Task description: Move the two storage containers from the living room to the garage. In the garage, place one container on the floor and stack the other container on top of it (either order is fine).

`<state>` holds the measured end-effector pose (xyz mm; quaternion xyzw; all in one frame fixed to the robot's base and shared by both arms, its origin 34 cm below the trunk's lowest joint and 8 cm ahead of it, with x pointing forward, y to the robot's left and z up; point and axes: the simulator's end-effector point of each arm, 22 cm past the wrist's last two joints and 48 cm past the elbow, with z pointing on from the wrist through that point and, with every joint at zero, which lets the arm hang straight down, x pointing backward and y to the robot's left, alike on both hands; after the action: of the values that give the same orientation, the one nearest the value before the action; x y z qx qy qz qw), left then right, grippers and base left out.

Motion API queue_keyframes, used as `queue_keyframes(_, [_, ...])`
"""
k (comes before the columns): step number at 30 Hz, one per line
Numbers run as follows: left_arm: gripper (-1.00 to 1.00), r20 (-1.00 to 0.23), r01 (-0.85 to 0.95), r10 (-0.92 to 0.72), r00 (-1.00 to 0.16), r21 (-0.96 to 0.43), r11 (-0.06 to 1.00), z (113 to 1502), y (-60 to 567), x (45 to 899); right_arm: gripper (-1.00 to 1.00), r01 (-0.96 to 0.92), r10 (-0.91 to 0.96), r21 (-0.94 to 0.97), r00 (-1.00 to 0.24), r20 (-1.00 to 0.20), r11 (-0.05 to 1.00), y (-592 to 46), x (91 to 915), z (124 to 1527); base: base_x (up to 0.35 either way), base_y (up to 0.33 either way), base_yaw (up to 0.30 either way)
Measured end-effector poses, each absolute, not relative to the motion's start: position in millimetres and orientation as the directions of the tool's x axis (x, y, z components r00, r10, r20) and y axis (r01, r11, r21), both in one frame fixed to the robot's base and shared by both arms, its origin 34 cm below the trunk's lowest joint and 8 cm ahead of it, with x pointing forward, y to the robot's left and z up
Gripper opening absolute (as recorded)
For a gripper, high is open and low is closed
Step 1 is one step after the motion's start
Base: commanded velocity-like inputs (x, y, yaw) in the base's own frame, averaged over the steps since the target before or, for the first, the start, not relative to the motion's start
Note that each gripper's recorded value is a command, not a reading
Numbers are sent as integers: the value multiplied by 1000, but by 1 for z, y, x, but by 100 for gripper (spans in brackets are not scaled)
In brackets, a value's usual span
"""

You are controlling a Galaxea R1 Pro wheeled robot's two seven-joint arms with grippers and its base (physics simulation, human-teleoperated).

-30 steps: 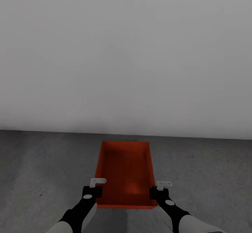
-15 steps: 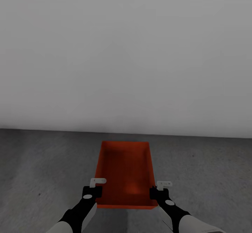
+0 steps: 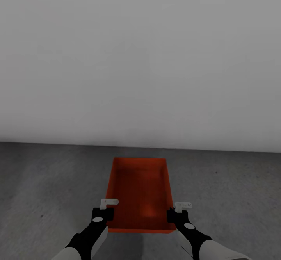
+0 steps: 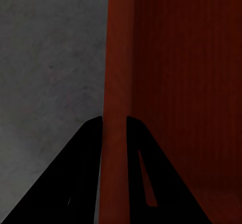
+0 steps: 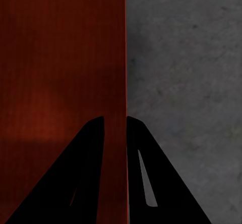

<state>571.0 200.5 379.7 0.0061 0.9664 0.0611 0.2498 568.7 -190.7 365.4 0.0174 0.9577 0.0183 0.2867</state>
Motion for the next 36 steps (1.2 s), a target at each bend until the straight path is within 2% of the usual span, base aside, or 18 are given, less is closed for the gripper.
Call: queue_keyframes(36, [-100, -485, -18, 43, -873, 121, 992, 313, 200, 561, -100, 24, 45, 46, -833, -552, 999, -191, 558, 299, 0, 0, 0])
